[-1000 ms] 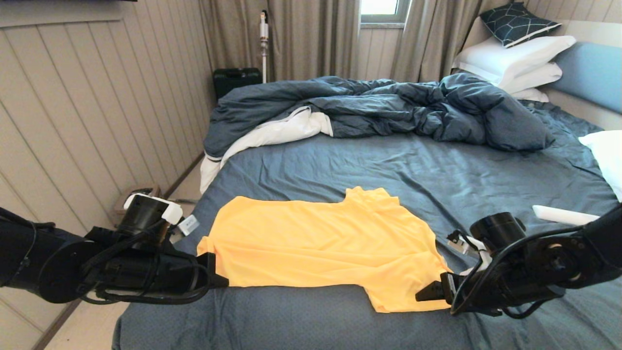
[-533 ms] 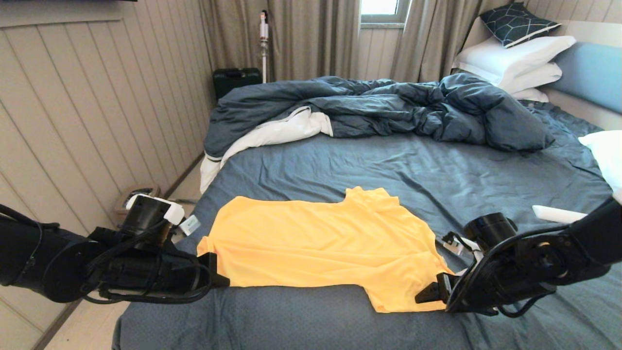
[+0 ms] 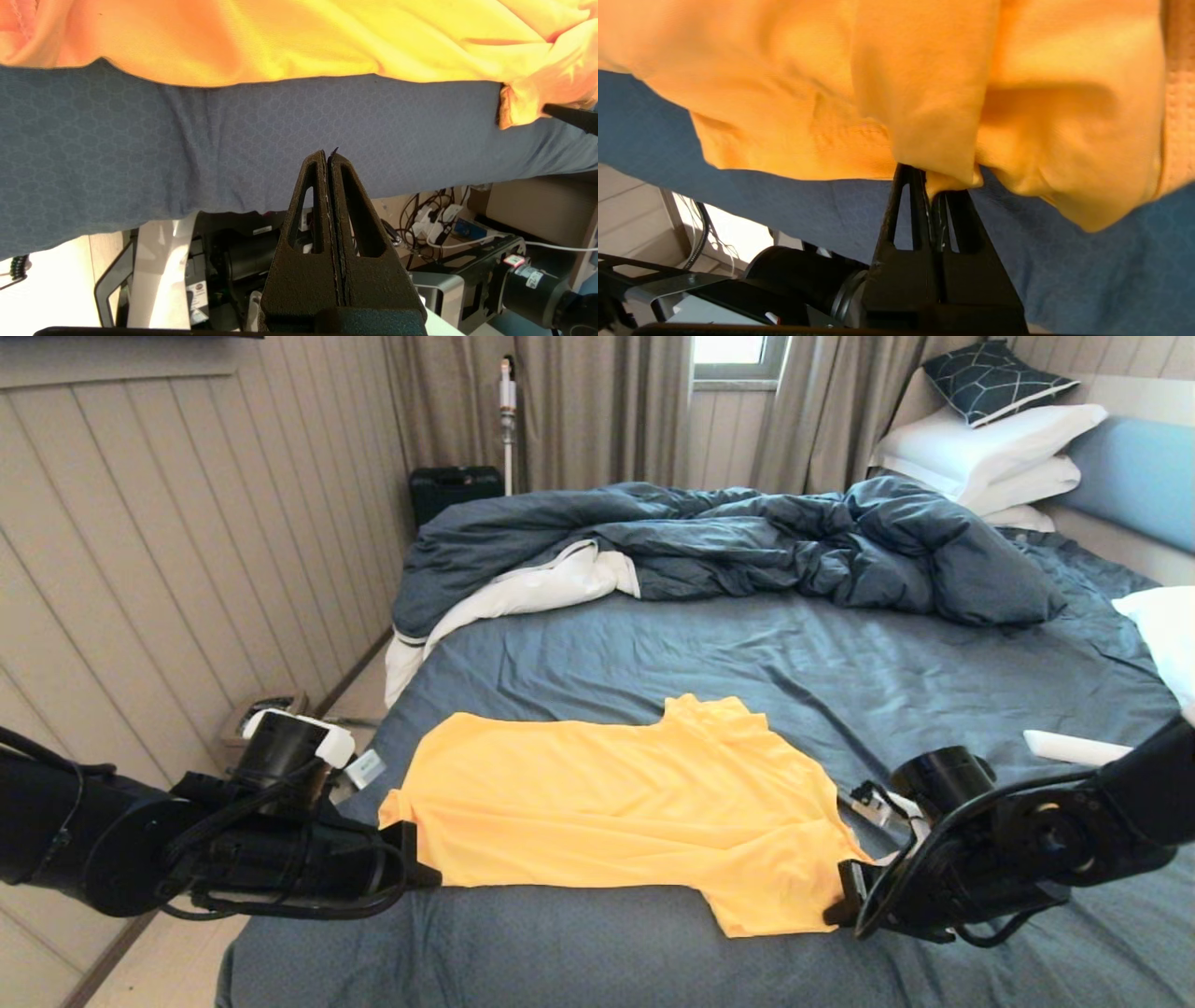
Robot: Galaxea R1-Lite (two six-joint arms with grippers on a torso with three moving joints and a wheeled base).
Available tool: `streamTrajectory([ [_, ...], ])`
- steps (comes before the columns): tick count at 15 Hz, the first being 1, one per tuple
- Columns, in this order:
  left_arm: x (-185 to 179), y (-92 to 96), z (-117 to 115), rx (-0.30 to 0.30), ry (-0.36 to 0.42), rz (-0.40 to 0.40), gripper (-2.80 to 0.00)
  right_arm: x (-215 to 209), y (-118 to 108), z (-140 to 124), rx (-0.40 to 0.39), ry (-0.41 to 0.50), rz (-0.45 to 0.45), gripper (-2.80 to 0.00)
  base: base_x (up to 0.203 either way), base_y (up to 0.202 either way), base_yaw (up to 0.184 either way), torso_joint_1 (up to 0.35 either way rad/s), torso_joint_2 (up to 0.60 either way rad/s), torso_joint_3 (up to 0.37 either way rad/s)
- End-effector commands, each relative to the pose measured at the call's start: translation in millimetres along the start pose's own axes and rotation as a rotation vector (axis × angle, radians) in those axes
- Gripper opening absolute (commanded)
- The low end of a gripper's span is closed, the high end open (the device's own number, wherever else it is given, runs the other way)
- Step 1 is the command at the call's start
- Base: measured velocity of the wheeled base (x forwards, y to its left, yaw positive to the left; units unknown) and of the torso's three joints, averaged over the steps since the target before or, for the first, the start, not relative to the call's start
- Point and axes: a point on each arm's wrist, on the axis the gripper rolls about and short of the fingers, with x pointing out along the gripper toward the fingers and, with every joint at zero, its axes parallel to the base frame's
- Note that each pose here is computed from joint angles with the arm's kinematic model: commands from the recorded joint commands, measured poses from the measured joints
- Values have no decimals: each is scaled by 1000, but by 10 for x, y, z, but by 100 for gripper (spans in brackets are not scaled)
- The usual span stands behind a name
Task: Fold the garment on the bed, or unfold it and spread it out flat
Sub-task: Fold the yellow T-shirt
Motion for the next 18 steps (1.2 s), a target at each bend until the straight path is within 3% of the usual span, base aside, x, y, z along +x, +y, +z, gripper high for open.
streamTrajectory([
  [1, 1, 0, -1, -4, 1, -2, -280, -52, 23, 27, -5, -23, 8, -280, 0, 0, 0, 0, 0, 0],
  [6, -8, -29, -22, -6, 1, -3, -280, -315, 164, 149, -9, -135, 47, -280, 0, 0, 0, 0, 0, 0],
  [10, -11, -87, -49, 2, -18, 23, -280, -452, 305, 447, -1, -239, 85, -280, 0, 0, 0, 0, 0, 0],
  [18, -110, -189, 148, 6, -97, -10, -280, -255, 365, 1014, 77, -311, 118, -280, 0, 0, 0, 0, 0, 0],
])
